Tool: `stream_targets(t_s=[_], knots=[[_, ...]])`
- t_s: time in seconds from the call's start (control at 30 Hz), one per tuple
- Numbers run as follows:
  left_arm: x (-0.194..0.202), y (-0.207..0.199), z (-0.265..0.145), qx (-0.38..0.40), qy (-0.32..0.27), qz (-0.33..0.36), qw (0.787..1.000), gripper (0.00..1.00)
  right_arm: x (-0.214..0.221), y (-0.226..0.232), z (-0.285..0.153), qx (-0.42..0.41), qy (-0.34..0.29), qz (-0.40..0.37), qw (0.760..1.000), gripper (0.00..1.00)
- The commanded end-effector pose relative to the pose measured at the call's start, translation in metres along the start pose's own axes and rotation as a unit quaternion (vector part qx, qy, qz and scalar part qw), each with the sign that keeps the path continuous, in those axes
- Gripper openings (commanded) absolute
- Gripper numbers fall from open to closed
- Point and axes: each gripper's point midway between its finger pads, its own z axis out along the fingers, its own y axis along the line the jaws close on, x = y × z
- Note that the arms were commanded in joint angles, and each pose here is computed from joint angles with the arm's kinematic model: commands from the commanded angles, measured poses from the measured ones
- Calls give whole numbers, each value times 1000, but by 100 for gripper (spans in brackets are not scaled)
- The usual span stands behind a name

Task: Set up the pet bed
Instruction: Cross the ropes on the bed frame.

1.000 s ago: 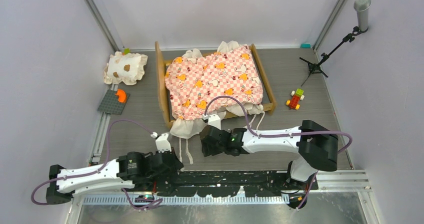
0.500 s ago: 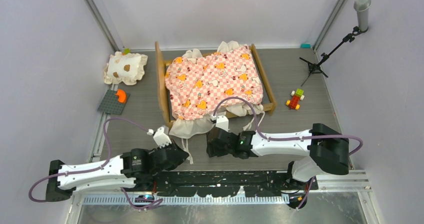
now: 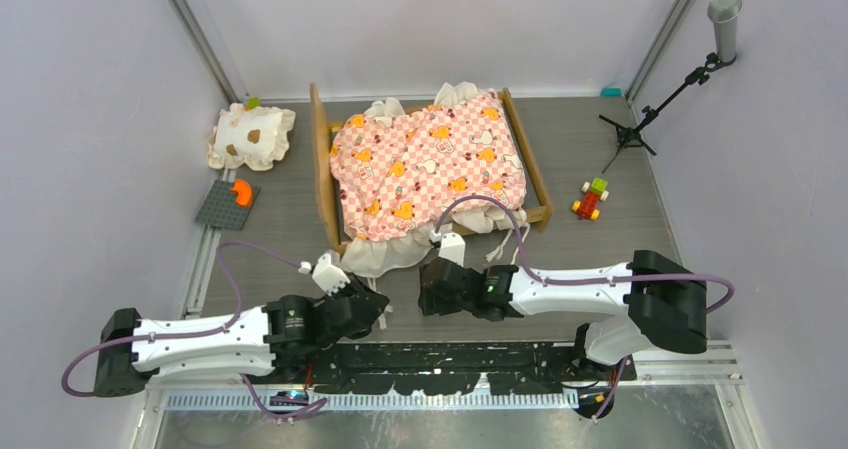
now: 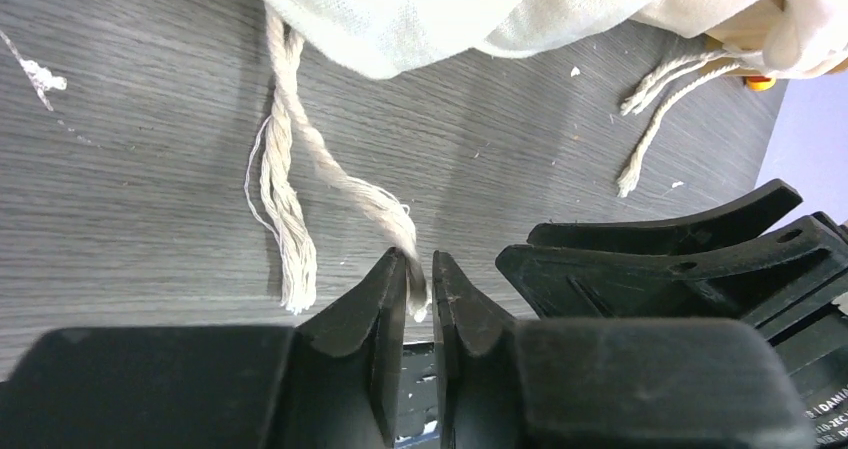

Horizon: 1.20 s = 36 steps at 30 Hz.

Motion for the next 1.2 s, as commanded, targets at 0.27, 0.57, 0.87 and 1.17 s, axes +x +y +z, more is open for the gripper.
stream_targets(t_s=[0.27,0.57,0.87,1.17], knots=[[-7,-37,7,45,-29,-12,998,35,-17,4,-10,-8,-38,23,999,52],[-9,-34,17,38,-28,20,999,56,-23,-5,-18,6,-55,27,998,51],[-6,-48,28,68,-7,50,996,90,-23,-10,-21,8,-60,33,998,51],[-4,-76,31,138,10,84,987,89,-23,-13,-23,8,-66,42,997,51]])
